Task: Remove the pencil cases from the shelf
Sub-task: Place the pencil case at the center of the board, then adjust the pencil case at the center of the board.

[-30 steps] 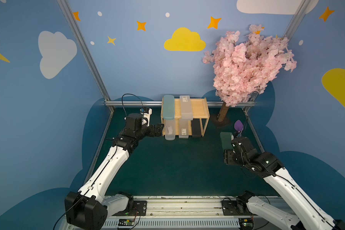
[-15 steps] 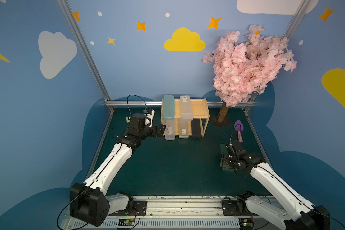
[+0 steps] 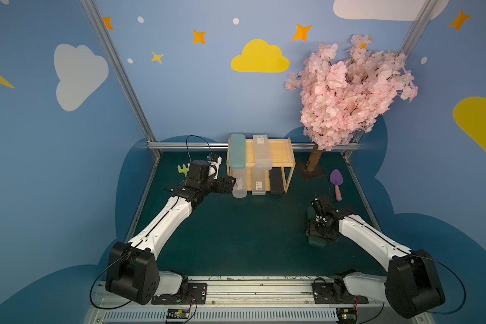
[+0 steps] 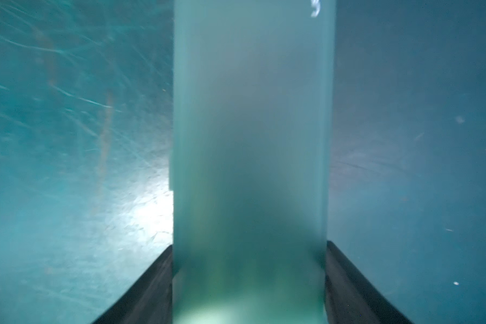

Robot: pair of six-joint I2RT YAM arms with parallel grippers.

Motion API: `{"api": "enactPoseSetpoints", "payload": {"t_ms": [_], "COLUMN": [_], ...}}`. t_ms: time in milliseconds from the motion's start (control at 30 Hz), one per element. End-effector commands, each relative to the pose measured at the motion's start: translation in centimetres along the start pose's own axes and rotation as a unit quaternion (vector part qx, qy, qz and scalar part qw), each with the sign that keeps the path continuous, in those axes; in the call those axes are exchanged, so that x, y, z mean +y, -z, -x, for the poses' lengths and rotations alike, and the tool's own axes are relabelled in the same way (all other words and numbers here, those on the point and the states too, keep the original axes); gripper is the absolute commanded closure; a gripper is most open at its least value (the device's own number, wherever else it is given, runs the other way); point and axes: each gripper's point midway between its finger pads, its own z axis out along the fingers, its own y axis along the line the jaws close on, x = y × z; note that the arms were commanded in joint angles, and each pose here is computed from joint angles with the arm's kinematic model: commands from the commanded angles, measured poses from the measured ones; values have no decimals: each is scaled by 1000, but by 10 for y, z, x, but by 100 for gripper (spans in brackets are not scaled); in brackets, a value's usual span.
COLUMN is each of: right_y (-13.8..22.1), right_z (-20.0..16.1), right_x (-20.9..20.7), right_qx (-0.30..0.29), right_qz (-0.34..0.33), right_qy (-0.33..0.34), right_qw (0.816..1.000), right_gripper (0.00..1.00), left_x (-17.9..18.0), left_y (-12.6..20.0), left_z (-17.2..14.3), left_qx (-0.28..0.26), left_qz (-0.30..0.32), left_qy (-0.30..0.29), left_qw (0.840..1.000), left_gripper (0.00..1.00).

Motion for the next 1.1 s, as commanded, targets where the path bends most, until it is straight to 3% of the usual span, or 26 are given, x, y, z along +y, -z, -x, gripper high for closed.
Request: {"api": "enactPoseSetpoints", "payload": {"t_ms": [0, 167, 300, 533, 800, 1067], "right_y": [-8, -17, -24, -9, -11, -24], "right_z": [0, -4, -2, 12, 46, 54], "right_x": [3, 2, 2, -1, 0, 3], "right_qx": [28, 90, 106, 83, 85, 105], "right_qz": [10, 13, 9, 1, 7, 7], "right_qy": [-16, -18, -21, -20, -17, -15], "right_qw": [999, 996, 994, 996, 996, 994], "right_gripper": [33, 32, 26, 2, 2, 2], "left_x": [-3, -3, -2, -2, -5, -1], "left_y": [-3, -3, -2, 1, 1, 7], "left_z": [0, -1, -2, -3, 3, 3], "left_qx": [-3, -1, -1, -2, -6, -8], "left_qz": [-11, -11, -9, -6, -12, 3], "left_qy": [-7, -8, -8, -11, -10, -20], "left_qw": [1000, 1000, 1000, 1000, 1000, 1000], "left_gripper": [0, 0, 0, 0, 0, 0]}}
